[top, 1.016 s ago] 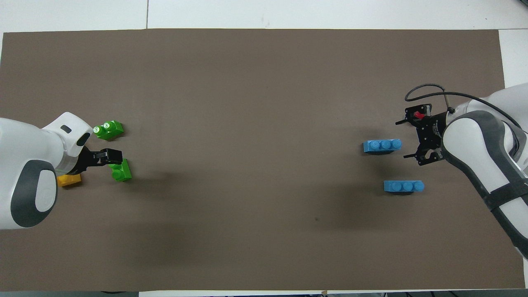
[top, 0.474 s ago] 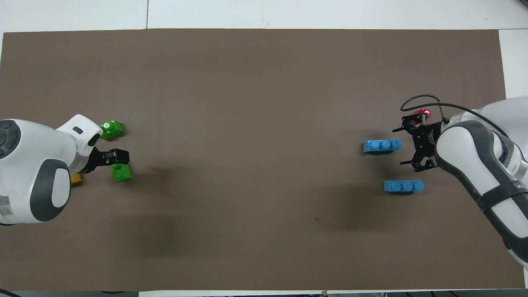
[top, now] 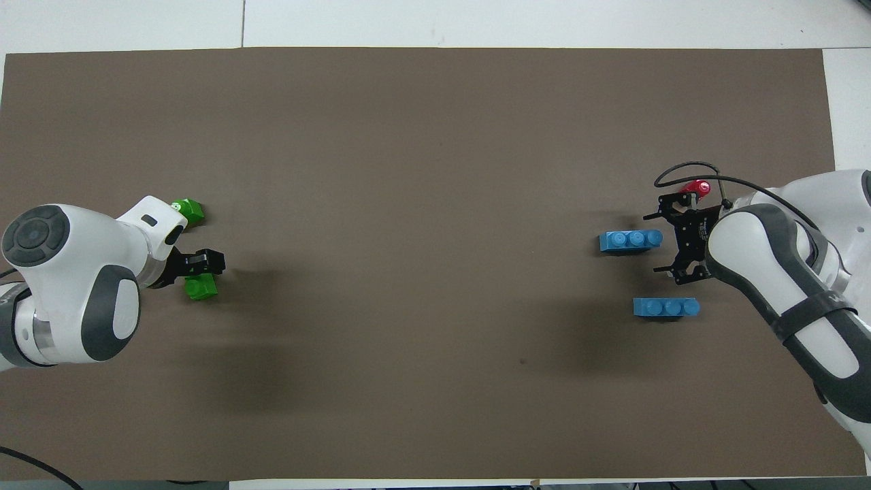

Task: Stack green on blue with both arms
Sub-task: 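Grasp the green brick with the left gripper while the right gripper grasps the blue brick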

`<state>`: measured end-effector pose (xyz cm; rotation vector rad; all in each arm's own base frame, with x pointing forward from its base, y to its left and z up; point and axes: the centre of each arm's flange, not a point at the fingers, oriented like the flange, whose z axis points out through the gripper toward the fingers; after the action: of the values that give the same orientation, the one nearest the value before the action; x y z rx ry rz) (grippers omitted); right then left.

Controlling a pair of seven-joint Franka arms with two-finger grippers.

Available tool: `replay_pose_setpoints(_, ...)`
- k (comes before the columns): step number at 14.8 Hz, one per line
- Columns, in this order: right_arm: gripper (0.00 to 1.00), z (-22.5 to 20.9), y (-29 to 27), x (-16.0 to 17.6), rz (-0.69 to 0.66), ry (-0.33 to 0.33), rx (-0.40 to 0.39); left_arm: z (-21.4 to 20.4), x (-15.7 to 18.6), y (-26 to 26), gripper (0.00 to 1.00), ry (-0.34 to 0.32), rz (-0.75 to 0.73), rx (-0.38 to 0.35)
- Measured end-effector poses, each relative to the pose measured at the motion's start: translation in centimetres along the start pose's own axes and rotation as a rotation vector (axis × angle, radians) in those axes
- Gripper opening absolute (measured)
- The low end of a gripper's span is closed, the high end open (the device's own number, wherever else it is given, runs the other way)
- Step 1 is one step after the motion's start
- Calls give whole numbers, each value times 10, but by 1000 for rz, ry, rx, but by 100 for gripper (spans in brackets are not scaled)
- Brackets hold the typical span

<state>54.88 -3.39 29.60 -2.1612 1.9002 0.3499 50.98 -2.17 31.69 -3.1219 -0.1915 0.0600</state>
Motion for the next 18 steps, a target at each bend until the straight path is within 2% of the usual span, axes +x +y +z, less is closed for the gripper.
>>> replay_pose_setpoints(3, 100, 6, 0, 3, 10, 5, 10, 3, -2, 0, 89, -1, -1, 0)
replay_pose_setpoints(5, 82, 7, 0, 4, 9, 4, 14, 4, -3, 0, 90, -3, -1, 0)
replay_pose_setpoints(6, 68, 7, 0, 4, 18, -11, 23, 4, -3, 0, 82, -3, -1, 0)
replay_pose_setpoints(8, 45, 8, -1, 3, 33, -29, 39, 4, -3, 0, 51, -3, -2, 0)
replay_pose_setpoints(9, 34, 7, -2, 3, 36, -26, 48, 4, -3, 0, 41, -2, -2, 0)
replay_pose_setpoints(10, 34, 7, -3, 4, 37, -19, 59, 4, -3, 0, 34, -1, -2, 0)
replay_pose_setpoints(15, 34, -1, -10, 1, 29, -17, 75, 0, 0, 0, 34, 5, -8, -1)
replay_pose_setpoints(18, 34, -20, -32, -22, 36, -32, 96, -29, 15, 2, 34, -9, -50, 3)
